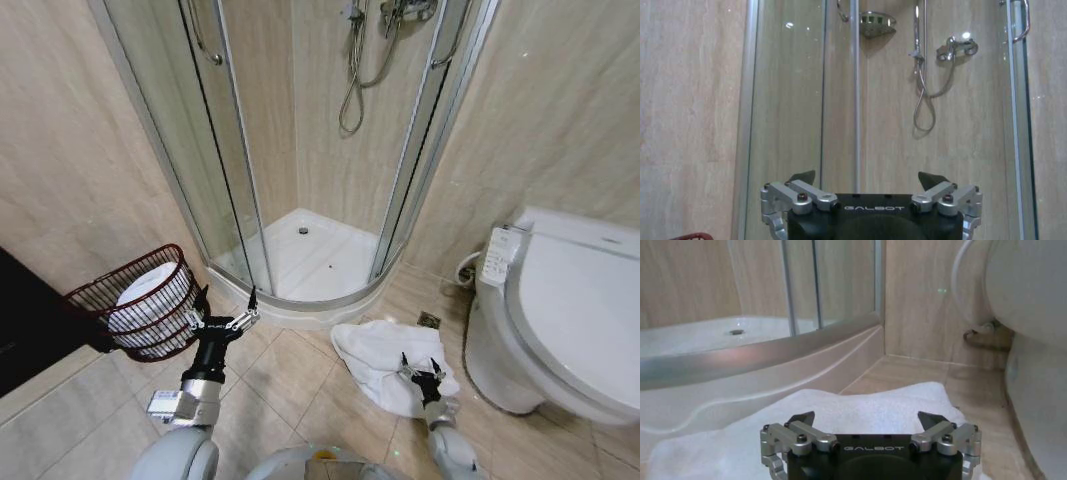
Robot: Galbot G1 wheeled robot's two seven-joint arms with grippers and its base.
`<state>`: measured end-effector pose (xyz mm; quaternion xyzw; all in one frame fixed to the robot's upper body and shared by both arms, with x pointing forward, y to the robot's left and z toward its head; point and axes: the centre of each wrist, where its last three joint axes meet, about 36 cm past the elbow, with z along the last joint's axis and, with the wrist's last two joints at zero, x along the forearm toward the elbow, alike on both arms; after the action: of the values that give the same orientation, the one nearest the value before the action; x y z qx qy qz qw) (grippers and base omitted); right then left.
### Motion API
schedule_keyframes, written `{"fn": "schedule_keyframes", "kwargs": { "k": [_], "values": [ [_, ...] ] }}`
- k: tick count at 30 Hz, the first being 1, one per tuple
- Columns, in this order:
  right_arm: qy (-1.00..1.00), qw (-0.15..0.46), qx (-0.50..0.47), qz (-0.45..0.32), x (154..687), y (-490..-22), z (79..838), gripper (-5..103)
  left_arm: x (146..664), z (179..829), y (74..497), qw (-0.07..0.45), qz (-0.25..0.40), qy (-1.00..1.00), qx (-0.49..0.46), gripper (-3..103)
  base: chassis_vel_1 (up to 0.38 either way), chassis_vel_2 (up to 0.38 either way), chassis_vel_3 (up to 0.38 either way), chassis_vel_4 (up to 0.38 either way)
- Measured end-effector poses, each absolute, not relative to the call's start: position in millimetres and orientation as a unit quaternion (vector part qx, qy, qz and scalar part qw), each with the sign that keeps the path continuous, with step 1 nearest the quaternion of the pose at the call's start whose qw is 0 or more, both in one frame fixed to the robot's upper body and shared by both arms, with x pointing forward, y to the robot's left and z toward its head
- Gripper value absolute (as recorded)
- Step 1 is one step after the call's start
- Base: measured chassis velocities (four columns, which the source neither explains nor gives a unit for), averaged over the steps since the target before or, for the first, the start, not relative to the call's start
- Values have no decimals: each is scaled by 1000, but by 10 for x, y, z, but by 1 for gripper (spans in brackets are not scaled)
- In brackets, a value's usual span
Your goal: Discard the used towel into the hamper.
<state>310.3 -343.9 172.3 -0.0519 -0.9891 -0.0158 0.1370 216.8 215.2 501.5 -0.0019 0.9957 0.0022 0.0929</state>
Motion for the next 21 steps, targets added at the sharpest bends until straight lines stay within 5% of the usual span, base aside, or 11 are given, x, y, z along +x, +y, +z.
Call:
{"fn": "schedule_keyframes", "kwargs": {
  "k": [21],
  "values": [
    [-981,184,-61,-5,3572,-3957,1346,100,2168,5015,2152,93,2,996,-2,100,0,0,0,0]
  ]
}}
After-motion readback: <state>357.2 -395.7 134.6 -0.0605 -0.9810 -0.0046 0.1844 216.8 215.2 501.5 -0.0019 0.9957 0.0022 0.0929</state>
